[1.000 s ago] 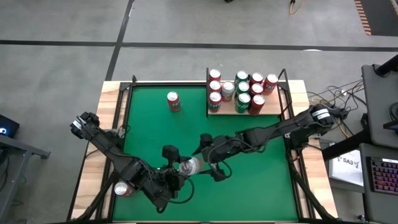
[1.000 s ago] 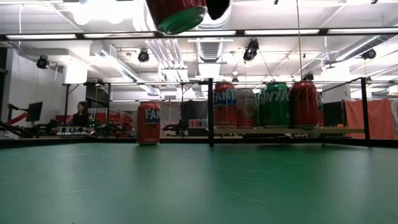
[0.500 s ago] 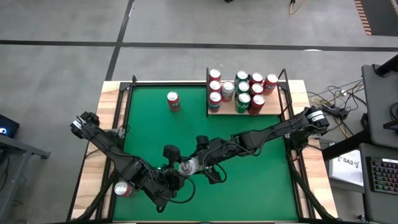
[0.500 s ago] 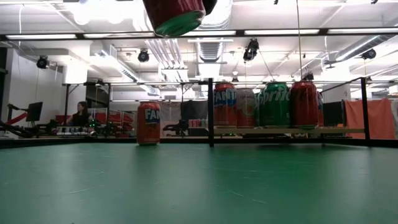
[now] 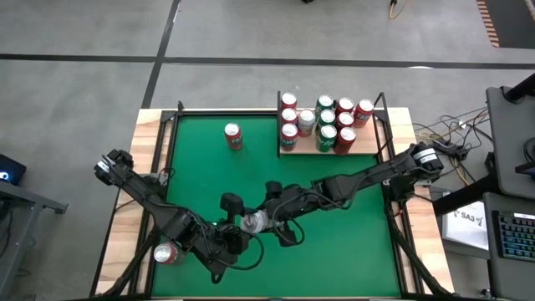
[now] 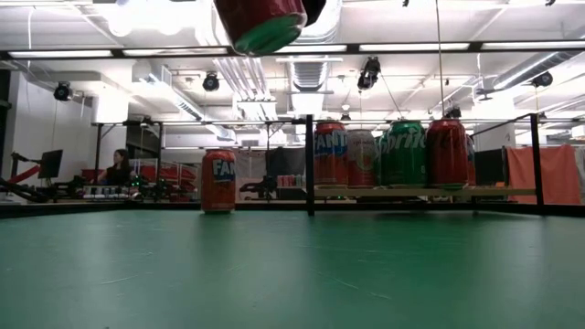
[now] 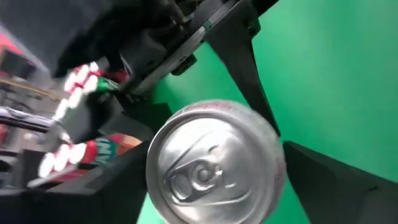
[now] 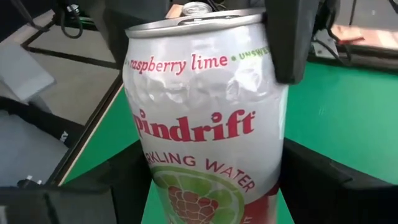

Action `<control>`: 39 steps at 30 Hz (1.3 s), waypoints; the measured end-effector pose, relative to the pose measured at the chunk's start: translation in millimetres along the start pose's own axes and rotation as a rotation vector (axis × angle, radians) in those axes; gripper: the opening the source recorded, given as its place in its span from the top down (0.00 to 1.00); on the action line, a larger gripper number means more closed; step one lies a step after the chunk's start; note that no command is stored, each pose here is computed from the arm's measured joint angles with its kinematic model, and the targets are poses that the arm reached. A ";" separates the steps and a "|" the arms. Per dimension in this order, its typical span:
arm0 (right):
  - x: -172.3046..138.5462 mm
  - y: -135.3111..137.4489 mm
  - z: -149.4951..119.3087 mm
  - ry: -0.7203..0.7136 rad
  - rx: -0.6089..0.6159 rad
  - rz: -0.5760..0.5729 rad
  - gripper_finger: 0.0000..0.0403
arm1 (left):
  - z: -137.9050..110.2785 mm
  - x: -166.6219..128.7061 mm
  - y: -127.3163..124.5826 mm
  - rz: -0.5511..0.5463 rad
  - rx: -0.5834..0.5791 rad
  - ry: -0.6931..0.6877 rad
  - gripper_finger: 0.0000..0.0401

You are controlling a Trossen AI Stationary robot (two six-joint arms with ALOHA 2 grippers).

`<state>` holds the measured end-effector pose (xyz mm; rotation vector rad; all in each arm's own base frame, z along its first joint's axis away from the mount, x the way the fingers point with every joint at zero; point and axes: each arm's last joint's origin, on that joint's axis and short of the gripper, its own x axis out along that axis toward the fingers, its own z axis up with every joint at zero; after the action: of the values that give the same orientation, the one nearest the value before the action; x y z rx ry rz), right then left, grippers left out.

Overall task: Place canned beverage on shelf
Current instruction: Put the pink/white soda can on the shelf aligned with the other pink/white soda can

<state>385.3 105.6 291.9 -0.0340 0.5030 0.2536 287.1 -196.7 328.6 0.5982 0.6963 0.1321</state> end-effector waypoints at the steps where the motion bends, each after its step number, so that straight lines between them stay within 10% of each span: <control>1: 0.0 -0.5 -0.4 0.003 0.019 -0.001 0.32 | -0.1 0.0 0.5 0.016 0.010 0.000 0.15; 5: -0.7 -2.6 -5.2 0.054 0.051 -0.024 0.32 | 0.1 -1.7 6.6 0.074 0.015 -0.004 0.03; 20: -50.3 -15.8 -30.7 0.258 0.199 -0.458 0.32 | -16.6 -37.5 49.9 0.044 0.095 -0.185 0.15; 39: -71.1 -32.4 -124.8 -0.309 0.746 -1.070 0.32 | -93.8 -11.8 100.1 0.243 -0.004 -0.712 0.15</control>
<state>274.3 46.0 215.8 0.4491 0.1930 -0.9699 226.3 -73.3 334.1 0.6698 -0.0676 0.1341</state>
